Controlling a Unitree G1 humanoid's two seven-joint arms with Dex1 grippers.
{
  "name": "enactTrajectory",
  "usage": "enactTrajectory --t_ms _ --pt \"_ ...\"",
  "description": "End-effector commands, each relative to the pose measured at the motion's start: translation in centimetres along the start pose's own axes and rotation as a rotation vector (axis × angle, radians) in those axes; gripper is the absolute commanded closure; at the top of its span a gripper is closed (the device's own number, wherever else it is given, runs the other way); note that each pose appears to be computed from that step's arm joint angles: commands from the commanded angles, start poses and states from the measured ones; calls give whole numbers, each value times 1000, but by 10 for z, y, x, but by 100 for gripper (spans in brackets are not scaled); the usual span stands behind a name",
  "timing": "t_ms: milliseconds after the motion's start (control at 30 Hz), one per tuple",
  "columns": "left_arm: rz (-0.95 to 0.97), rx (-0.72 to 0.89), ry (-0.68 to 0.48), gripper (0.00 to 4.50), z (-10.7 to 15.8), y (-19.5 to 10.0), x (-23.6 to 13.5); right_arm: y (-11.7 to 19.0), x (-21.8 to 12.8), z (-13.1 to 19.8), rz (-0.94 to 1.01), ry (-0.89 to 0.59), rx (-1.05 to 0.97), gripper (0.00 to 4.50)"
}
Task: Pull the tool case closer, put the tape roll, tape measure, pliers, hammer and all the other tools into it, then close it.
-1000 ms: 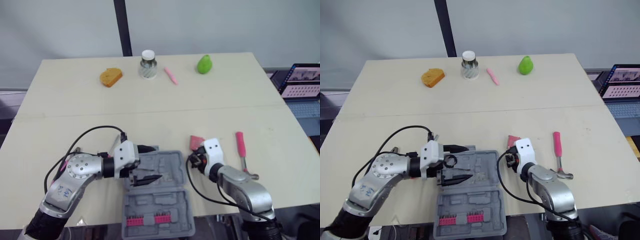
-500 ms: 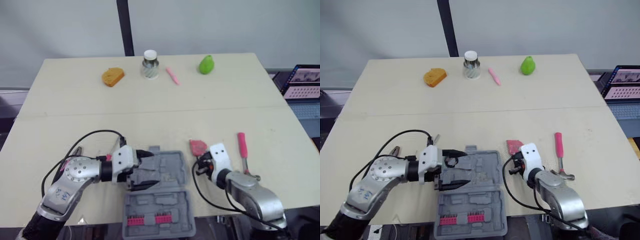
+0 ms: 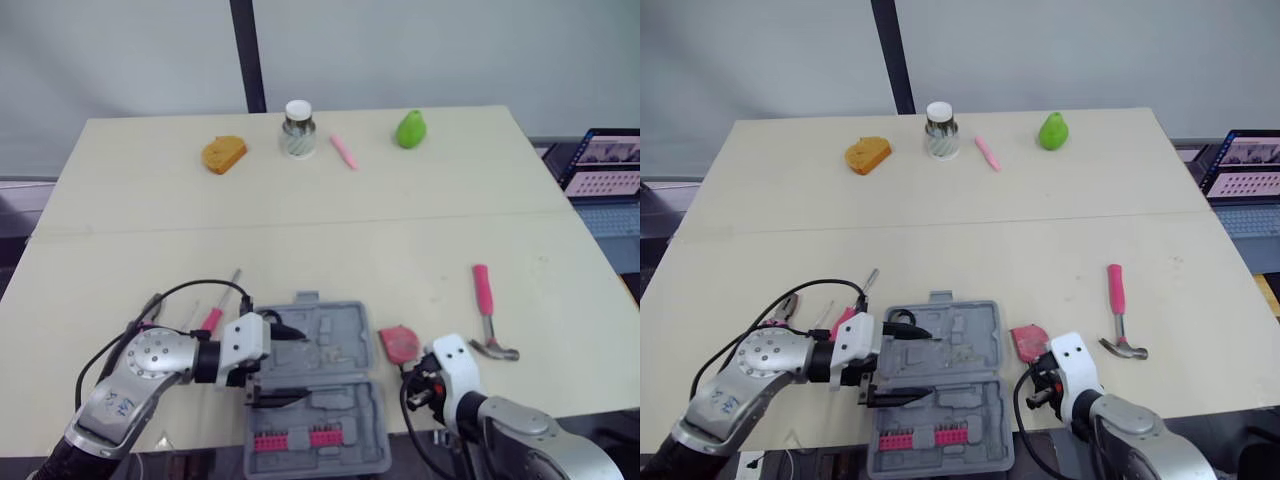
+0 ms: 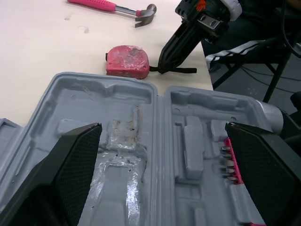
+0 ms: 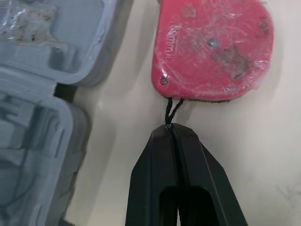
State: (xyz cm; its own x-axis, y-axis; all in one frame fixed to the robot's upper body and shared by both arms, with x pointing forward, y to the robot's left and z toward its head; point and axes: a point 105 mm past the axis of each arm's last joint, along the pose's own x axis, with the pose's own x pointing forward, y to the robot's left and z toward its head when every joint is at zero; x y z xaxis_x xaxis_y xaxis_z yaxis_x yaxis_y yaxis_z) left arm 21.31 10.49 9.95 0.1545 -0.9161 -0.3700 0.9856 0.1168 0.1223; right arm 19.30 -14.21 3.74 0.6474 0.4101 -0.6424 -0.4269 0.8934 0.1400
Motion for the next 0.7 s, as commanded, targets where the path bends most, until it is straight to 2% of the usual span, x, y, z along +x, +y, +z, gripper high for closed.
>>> enactTrajectory --t_ms 33,700 --pt "-45 25 2 0 4 -10 0 7 -10 0 14 -10 -8 445" --pt "-35 16 1 0 6 -11 -1 16 -12 -18 60 53 12 445"
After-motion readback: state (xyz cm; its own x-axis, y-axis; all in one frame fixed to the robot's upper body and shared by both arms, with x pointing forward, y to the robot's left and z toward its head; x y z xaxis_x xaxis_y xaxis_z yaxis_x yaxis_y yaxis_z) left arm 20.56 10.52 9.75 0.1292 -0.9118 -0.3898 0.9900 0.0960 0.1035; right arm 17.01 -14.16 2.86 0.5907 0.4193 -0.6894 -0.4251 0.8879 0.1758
